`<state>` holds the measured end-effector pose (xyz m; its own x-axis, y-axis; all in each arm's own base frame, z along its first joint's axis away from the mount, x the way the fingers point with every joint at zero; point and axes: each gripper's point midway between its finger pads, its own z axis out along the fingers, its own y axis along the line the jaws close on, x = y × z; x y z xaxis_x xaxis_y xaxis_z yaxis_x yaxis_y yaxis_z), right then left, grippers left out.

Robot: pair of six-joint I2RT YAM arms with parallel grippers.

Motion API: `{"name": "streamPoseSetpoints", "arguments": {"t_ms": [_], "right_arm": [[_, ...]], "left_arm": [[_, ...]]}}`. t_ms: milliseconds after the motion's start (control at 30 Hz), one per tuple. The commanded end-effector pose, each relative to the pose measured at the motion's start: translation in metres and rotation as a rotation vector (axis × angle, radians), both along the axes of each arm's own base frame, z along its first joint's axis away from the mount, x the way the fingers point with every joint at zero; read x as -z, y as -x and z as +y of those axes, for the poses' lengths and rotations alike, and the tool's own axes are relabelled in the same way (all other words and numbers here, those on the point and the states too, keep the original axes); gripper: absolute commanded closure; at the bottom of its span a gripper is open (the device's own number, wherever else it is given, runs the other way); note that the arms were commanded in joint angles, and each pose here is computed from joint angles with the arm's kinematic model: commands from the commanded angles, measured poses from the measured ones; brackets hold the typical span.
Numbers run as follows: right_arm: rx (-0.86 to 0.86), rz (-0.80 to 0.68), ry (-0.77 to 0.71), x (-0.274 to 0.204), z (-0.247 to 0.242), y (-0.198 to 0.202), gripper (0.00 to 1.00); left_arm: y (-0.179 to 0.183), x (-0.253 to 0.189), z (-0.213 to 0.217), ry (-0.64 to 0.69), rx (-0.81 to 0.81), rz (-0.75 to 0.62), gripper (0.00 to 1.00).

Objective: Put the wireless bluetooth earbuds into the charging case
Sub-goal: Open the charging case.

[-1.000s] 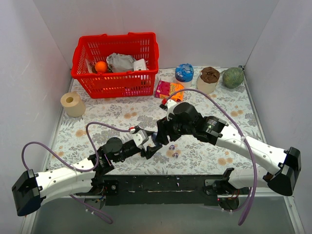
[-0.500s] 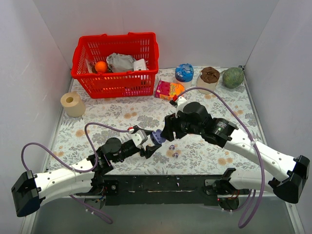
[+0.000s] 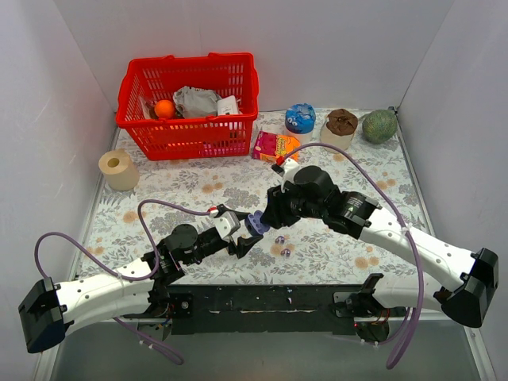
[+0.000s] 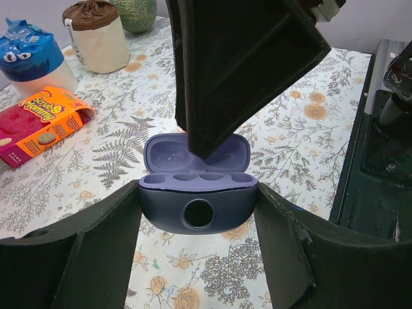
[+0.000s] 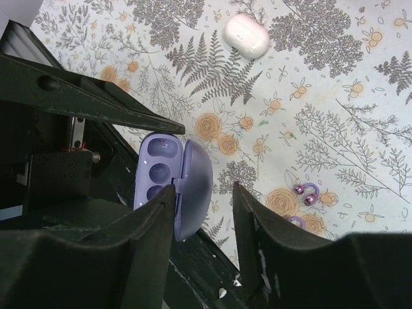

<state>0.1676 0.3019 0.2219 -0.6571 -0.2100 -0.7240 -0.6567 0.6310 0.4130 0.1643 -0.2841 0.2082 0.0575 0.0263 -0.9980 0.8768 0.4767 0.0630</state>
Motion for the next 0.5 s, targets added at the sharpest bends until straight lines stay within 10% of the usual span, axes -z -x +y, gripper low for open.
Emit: {"name": "streamPoseSetpoints", "arguments": {"t_ms": [0, 200, 467], "right_arm": [[-0.015, -0.011, -0.048, -0.0079, 0.0113, -0.0045, 0.54], [-0.027, 0.009, -0.047, -0.0016, 0.0146, -0.0046, 0.61], [-0.02, -0.041, -0.017, -0.0073, 0.0061, -0.0083, 0.99]], "left_arm": [[-0.0016, -0.0276, -0.0016, 0.06, -0.006, -0.048, 1.0], [-0.0006, -0.0282, -0.0014, 0.062, -0.003, -0.049, 1.0], [-0.008, -0.0223, -0.0001, 0.06, -0.054, 0.023, 0.99]]}}
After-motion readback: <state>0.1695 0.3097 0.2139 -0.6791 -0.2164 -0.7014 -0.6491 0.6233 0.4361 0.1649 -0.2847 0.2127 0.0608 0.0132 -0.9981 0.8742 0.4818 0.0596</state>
